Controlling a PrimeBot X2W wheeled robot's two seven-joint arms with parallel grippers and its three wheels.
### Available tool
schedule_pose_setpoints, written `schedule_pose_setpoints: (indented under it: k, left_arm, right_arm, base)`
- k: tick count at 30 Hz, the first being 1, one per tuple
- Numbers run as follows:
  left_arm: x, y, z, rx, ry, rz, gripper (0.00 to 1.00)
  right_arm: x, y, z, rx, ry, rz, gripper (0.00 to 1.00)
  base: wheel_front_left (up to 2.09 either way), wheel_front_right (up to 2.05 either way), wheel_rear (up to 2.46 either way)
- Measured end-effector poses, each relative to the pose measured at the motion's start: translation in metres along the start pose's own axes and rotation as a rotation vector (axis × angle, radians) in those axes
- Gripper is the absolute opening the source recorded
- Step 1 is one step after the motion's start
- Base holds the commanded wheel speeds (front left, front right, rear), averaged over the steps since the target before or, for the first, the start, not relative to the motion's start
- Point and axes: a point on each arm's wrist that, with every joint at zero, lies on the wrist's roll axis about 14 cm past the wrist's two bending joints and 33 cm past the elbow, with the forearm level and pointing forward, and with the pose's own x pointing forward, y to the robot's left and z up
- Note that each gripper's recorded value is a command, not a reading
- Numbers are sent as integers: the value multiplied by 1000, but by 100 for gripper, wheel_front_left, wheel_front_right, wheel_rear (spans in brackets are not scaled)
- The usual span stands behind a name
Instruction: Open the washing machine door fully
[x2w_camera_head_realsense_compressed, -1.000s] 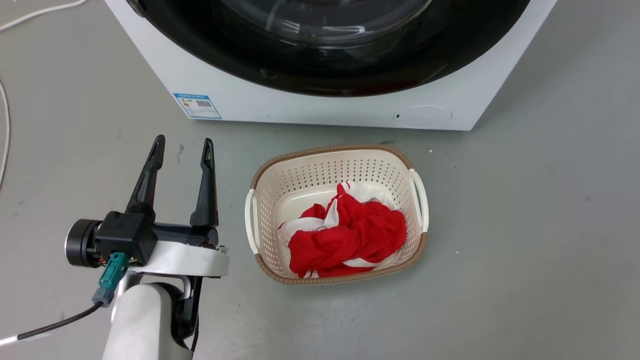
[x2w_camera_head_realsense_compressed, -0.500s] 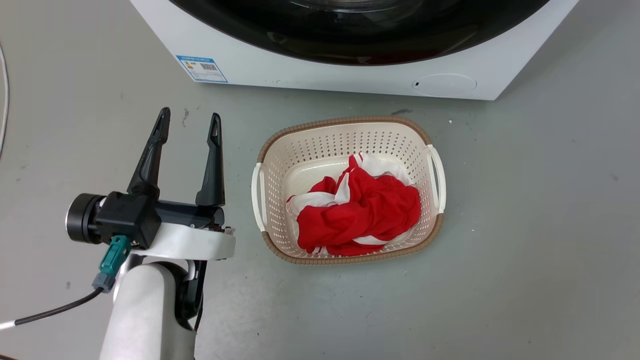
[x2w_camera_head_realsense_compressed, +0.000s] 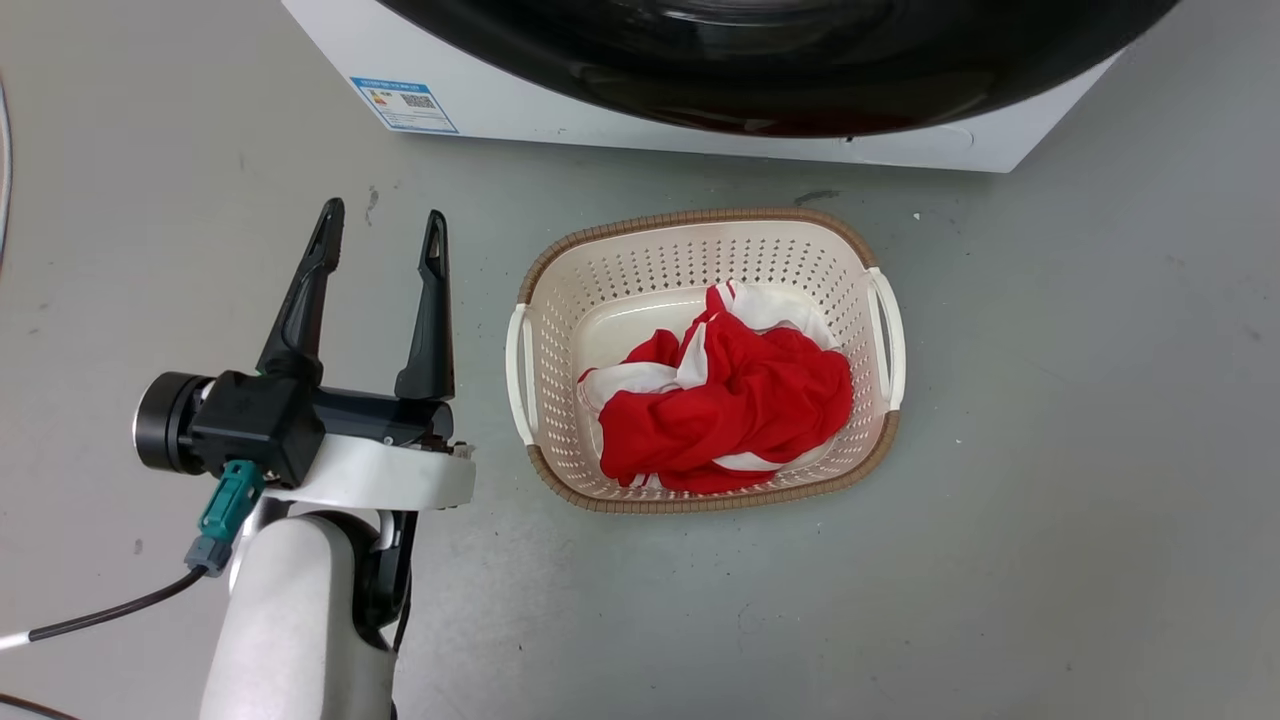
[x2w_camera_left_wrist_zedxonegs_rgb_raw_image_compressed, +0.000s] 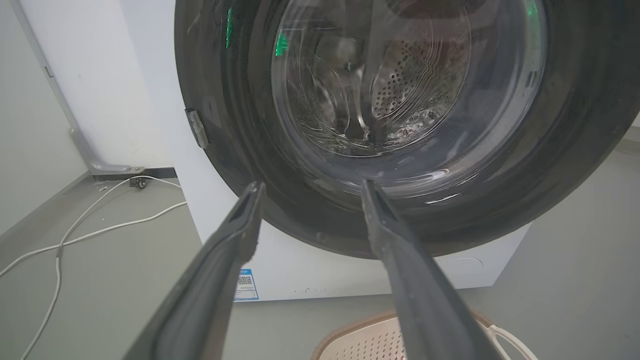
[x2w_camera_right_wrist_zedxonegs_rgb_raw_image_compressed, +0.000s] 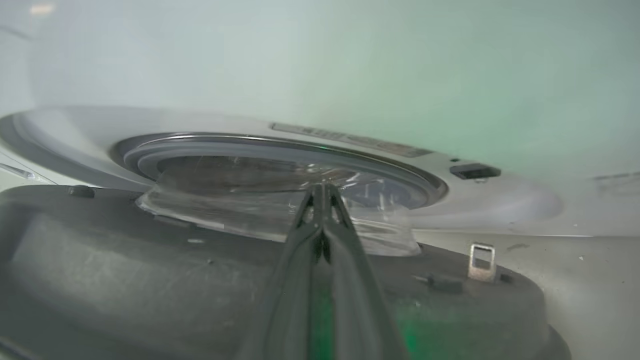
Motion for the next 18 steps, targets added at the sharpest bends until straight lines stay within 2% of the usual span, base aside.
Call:
schedule_pose_setpoints:
  k: [11, 18]
  left_arm:
    - [4, -4, 2, -9, -10, -6, 100]
    - [2, -7, 13, -11, -28, -11, 100]
  right_arm:
    - [-8, 9, -21, 17, 160, 52, 0]
    - [-24, 14, -49, 29, 281, 84, 0]
  base:
    - [0, 0, 0]
    - [0, 0, 0]
